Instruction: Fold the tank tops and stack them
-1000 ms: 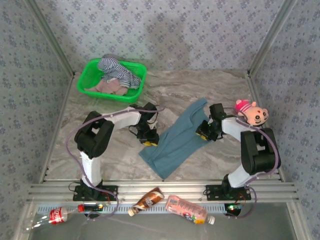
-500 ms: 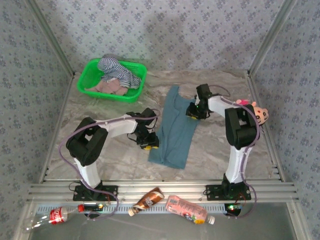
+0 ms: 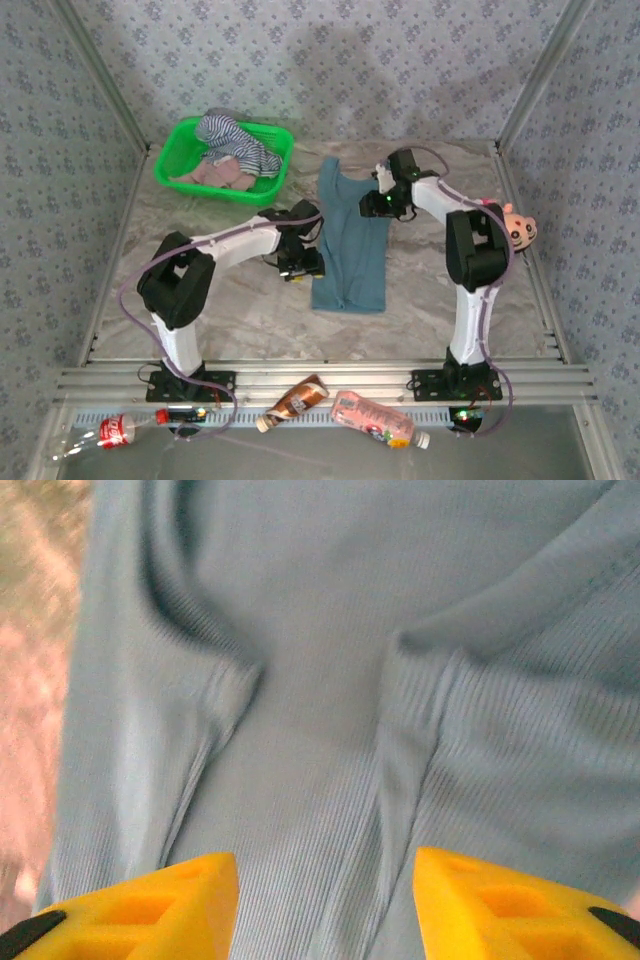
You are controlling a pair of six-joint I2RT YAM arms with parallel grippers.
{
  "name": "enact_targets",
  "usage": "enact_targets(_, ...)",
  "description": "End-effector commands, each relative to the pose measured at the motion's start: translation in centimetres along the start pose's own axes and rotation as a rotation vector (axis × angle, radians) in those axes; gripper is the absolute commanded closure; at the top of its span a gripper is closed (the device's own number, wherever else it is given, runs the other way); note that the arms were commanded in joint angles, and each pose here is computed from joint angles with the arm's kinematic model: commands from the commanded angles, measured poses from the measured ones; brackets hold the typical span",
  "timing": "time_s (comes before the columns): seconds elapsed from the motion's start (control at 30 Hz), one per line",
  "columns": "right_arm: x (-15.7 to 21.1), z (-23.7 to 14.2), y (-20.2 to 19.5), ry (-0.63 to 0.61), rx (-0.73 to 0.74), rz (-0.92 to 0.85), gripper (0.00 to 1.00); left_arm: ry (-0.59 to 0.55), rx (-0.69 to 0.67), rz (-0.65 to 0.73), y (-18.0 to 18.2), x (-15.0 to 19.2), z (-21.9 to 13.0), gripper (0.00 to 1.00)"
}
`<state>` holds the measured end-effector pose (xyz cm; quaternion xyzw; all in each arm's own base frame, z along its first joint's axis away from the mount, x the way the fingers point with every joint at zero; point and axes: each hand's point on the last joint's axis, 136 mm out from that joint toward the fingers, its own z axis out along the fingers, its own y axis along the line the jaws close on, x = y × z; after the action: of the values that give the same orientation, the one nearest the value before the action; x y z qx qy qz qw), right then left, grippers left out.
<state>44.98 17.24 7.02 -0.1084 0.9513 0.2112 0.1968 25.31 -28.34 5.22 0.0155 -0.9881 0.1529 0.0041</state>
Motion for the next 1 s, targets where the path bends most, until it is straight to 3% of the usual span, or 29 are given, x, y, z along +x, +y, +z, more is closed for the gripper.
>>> enact_targets(0.0,1.6,-4.5,2.9,-0.091,-0.062,-0.189,0.47,0.046,-0.022,-0.054,-0.1,3.4,-0.4,0.48)
enact_targets(0.17,8.5,-6.8,4.7,-0.065,-0.062,-0.378,0.45,0.049,-0.022,-0.125,-0.3,5.5,1.1,0.45)
enact_targets(0.53,20.6,-6.8,7.5,0.065,-0.055,-0.828,0.41,-0.039,0.016,-0.2,-0.7,5.0,3.0,0.48)
enact_targets(0.77,24.5,-5.3,6.7,0.156,-0.02,-1.006,0.41,-0.01,0.036,-0.196,-1.0,5.5,4.2,0.56)
enact_targets(0.97,24.5,-3.8,6.4,0.154,0.006,-1.068,0.43,0.009,0.041,-0.189,-1.2,5.7,5.0,0.59)
